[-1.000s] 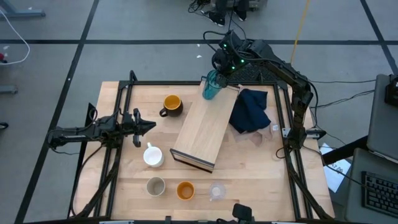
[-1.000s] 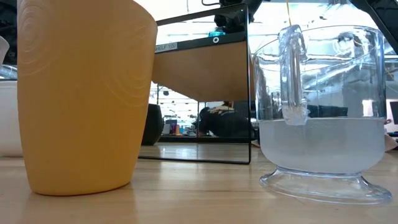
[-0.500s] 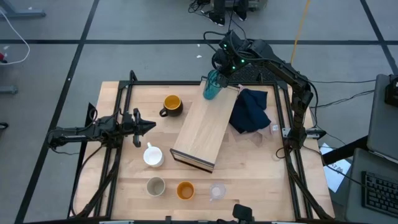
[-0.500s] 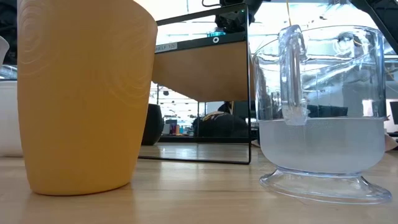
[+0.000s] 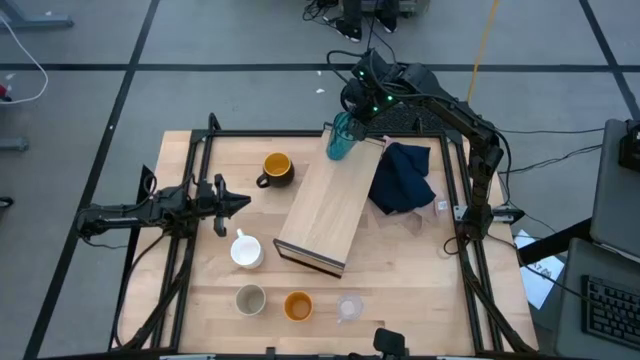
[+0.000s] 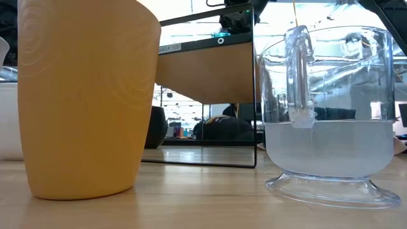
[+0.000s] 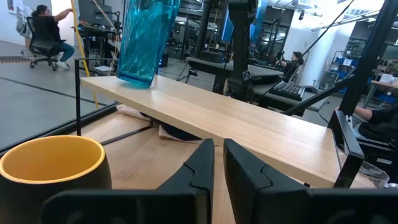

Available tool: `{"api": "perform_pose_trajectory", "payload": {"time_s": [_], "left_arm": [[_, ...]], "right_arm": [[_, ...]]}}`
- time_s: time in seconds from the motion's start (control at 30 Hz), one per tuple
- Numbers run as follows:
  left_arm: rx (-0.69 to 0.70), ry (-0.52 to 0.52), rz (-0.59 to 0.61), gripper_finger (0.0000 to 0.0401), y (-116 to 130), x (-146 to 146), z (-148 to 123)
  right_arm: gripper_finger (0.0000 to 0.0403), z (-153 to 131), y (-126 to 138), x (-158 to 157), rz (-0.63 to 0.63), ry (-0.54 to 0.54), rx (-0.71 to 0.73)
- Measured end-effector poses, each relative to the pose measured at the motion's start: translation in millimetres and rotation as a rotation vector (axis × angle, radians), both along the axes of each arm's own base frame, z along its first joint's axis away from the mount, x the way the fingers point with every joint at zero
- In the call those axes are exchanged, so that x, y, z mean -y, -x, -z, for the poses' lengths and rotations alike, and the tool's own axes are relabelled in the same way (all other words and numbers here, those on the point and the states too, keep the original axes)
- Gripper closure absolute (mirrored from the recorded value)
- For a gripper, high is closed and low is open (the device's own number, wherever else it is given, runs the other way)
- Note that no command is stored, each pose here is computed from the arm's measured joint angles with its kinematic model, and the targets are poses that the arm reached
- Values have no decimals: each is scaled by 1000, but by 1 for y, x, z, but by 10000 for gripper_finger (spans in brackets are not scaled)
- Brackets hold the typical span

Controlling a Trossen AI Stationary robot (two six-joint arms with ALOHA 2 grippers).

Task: Stack small to large cups/mugs on shelf
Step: Put the blue cup on the shelf

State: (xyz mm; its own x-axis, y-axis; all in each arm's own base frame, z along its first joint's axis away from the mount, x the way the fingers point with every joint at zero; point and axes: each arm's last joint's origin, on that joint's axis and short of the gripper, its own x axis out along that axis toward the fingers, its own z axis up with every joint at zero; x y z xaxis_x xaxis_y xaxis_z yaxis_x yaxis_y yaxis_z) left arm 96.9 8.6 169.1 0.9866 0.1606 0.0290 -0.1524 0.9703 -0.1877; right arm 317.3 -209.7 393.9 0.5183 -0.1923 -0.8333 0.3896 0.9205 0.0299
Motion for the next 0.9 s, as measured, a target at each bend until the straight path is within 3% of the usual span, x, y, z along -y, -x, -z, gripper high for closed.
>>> {"api": "perform_pose_trajectory", "payload": {"time_s": [0.5,0.9], "left_arm": [[-1,-7,0,364,0,0,0],[-1,-7,0,364,0,0,0]], "right_arm": [[323,-1,1,-1,1,0,2],[319,-11,6,-7,-9,20,29]]}}
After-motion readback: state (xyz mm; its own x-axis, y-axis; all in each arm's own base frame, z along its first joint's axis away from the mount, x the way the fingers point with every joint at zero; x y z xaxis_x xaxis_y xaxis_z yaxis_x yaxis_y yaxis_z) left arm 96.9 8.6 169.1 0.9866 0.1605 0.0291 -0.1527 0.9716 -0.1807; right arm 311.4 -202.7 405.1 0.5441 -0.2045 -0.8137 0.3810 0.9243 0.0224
